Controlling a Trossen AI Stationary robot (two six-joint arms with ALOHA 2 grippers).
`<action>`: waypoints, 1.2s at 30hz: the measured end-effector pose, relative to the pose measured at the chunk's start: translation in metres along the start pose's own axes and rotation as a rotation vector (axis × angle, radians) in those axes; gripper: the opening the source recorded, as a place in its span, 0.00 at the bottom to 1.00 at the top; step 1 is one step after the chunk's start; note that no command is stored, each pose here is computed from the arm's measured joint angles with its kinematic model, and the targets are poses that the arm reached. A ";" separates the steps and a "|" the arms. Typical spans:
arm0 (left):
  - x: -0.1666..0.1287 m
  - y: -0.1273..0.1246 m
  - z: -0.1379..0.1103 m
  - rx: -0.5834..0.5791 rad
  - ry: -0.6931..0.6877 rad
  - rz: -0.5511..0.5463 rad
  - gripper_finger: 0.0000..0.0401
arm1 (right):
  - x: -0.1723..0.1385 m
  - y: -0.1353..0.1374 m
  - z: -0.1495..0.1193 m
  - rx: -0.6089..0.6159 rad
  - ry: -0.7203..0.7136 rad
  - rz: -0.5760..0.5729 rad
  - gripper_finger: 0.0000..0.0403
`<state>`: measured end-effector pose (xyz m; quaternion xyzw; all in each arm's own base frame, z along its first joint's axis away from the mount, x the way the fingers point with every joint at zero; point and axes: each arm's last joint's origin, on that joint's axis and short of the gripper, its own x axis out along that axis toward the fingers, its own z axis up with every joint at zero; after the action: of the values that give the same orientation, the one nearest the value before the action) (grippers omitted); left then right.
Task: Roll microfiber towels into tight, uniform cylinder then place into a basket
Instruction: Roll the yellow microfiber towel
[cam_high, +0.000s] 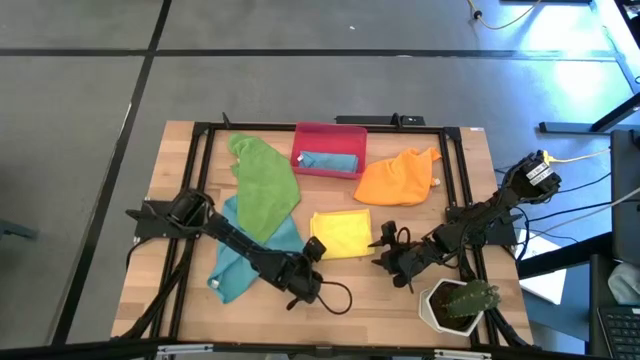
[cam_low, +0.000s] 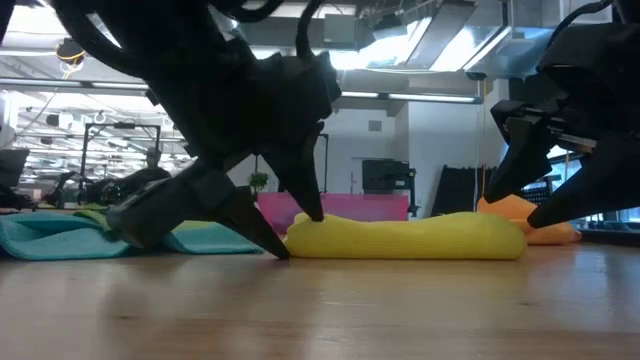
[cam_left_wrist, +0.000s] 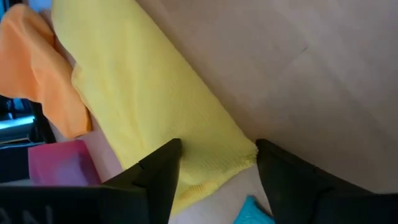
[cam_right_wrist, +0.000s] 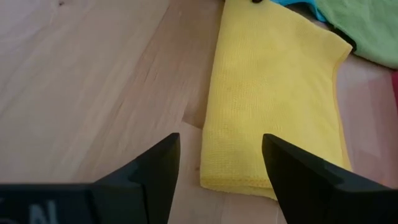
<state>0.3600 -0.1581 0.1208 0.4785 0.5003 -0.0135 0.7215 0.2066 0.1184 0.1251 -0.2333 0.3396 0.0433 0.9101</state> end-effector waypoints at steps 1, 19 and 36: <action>0.001 0.001 -0.001 -0.002 0.004 -0.001 0.48 | 0.000 0.000 0.000 0.003 0.000 0.000 0.57; 0.006 0.003 -0.002 -0.129 -0.007 -0.044 0.14 | 0.001 0.002 0.005 -0.054 -0.049 0.008 0.57; 0.008 0.004 -0.002 -0.236 -0.014 -0.066 0.01 | 0.023 0.012 -0.015 -0.288 0.094 -0.108 0.57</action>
<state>0.3642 -0.1508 0.1174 0.3732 0.5087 0.0183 0.7756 0.2123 0.1205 0.0957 -0.3810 0.3593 0.0313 0.8514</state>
